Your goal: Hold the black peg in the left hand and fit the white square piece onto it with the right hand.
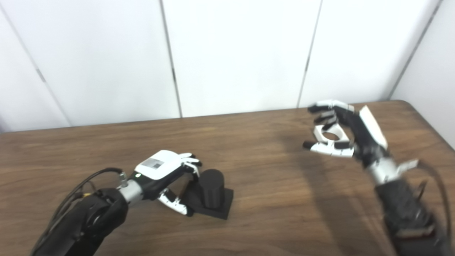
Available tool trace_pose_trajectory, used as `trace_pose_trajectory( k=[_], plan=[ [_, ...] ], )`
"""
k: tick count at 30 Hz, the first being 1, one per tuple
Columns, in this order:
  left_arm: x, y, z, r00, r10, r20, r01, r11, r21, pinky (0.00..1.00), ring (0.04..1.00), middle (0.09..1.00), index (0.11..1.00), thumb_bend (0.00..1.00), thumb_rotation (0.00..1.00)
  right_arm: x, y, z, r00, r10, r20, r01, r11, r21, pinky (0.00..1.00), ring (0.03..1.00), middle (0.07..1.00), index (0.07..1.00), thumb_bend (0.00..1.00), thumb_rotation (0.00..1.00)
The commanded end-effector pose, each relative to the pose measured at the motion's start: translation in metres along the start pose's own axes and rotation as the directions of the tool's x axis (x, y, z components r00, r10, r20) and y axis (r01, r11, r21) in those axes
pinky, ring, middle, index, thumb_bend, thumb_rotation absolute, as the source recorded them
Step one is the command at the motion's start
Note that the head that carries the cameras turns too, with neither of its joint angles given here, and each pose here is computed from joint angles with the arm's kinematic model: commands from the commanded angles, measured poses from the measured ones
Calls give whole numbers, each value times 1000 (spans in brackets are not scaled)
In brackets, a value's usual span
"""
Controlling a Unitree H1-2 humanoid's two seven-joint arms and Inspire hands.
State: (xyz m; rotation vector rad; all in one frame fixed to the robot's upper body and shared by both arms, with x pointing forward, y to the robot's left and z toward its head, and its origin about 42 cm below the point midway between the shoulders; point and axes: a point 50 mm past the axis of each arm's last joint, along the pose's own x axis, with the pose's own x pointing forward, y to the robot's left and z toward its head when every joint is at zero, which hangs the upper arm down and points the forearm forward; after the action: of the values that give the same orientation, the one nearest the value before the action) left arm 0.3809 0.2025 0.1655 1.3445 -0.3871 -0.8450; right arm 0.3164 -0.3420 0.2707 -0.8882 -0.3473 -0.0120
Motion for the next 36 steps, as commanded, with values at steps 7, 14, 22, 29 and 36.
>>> trace_pose_trajectory(
  k=[7, 14, 22, 29, 36],
  plan=[
    [-19, -42, -4, 985, -172, 1, 172, 985, 21, 786, 917, 881, 489, 524, 65, 37, -66, 5, 988, 156, -15, -151, 924, -350, 698, 833, 839, 753, 738, 179],
    [-24, -44, -9, 987, -163, 2, 163, 986, 20, 775, 904, 869, 488, 524, 62, 57, -85, -4, 936, 315, -158, -351, 808, -472, 903, 978, 930, 842, 874, 336],
    [-30, -46, -14, 989, -149, 15, 148, 989, 8, 747, 886, 860, 488, 524, 59, 83, -97, -9, 864, 386, -324, -503, 704, -502, 998, 1000, 990, 936, 1000, 402],
    [-37, -48, -18, 988, -155, 4, 155, 988, 4, 753, 885, 862, 489, 524, 59, 106, -89, -18, 841, 363, -401, -536, 659, -528, 1000, 1000, 997, 953, 988, 360],
    [-39, -50, -19, 988, -153, 2, 153, 988, -5, 757, 892, 867, 488, 524, 59, 121, -76, -25, 827, 351, -440, -553, 648, -523, 991, 1000, 1000, 978, 959, 363]
  ],
)
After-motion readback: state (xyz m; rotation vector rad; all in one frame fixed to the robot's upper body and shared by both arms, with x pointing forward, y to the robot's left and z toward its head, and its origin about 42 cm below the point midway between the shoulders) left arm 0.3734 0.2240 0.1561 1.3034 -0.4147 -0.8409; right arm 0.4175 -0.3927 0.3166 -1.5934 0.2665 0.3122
